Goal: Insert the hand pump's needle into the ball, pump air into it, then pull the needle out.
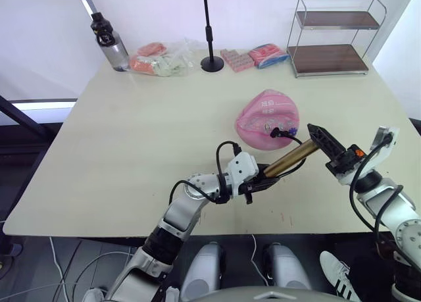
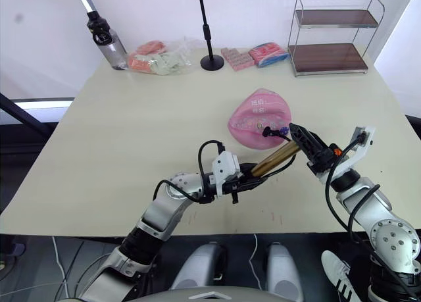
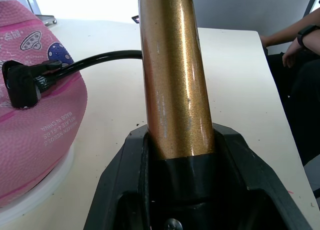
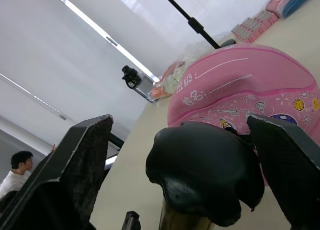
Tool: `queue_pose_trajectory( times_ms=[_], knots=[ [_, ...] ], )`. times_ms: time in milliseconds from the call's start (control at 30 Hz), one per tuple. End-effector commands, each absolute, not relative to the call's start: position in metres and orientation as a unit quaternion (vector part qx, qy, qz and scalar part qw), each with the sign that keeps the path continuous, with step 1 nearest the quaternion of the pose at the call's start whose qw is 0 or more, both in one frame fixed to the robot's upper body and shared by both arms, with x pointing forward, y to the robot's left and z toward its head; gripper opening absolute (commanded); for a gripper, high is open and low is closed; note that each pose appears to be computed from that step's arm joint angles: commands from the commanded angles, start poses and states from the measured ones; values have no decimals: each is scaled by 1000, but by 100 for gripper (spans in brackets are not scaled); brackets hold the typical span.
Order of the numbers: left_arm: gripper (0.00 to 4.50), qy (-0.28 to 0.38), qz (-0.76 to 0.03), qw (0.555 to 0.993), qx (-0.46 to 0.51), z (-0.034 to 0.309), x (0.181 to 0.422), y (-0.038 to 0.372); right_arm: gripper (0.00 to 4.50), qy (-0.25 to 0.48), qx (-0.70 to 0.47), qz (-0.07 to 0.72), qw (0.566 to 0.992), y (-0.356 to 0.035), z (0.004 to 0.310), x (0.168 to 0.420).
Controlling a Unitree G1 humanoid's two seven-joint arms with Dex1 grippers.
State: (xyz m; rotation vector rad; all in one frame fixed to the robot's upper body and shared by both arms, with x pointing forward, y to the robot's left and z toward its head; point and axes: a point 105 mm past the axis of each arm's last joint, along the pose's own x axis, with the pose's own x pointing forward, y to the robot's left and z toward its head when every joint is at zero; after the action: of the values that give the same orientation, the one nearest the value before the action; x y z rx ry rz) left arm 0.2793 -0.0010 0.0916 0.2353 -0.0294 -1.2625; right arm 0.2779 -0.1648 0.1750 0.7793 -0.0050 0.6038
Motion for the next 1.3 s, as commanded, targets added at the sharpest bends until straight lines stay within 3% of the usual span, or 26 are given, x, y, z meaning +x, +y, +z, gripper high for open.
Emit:
queue_pose_trajectory(
  times_ms=[33, 100, 133, 533, 567, 700, 733, 800, 1000, 1133, 1300],
  knots=[
    [117, -33, -590, 799, 109, 98, 278, -4, 276, -26, 364, 296, 883, -167, 187, 277],
    [117, -32, -591, 799, 109, 97, 277, -4, 190, -28, 364, 295, 883, -167, 188, 278],
    [117, -32, -591, 799, 109, 96, 277, -4, 176, -29, 363, 294, 884, -167, 188, 279],
    [117, -12, -593, 799, 101, 87, 276, -1, 176, -45, 334, 328, 882, -158, 200, 274],
    [218, -10, -595, 798, 97, 87, 276, 0, 176, -53, 318, 343, 882, -155, 205, 271],
    [352, -10, -595, 796, 109, 86, 279, 6, 176, -70, 255, 382, 886, -146, 214, 264],
    [413, -10, -599, 793, 111, 86, 278, 7, 176, -78, 244, 391, 884, -144, 216, 263],
    [447, -10, -613, 781, 117, 86, 274, 10, 176, -78, 199, 419, 882, -137, 217, 258],
    [447, -2, -653, 747, 121, 87, 266, 18, 176, -89, 90, 471, 873, -127, 217, 252],
    [447, 17, -675, 726, 133, 84, 265, 26, 176, -83, -50, 524, 846, -121, 205, 248],
    [447, 34, -676, 721, 150, 75, 274, 27, 176, -87, -91, 544, 830, -120, 192, 245]
  ],
)
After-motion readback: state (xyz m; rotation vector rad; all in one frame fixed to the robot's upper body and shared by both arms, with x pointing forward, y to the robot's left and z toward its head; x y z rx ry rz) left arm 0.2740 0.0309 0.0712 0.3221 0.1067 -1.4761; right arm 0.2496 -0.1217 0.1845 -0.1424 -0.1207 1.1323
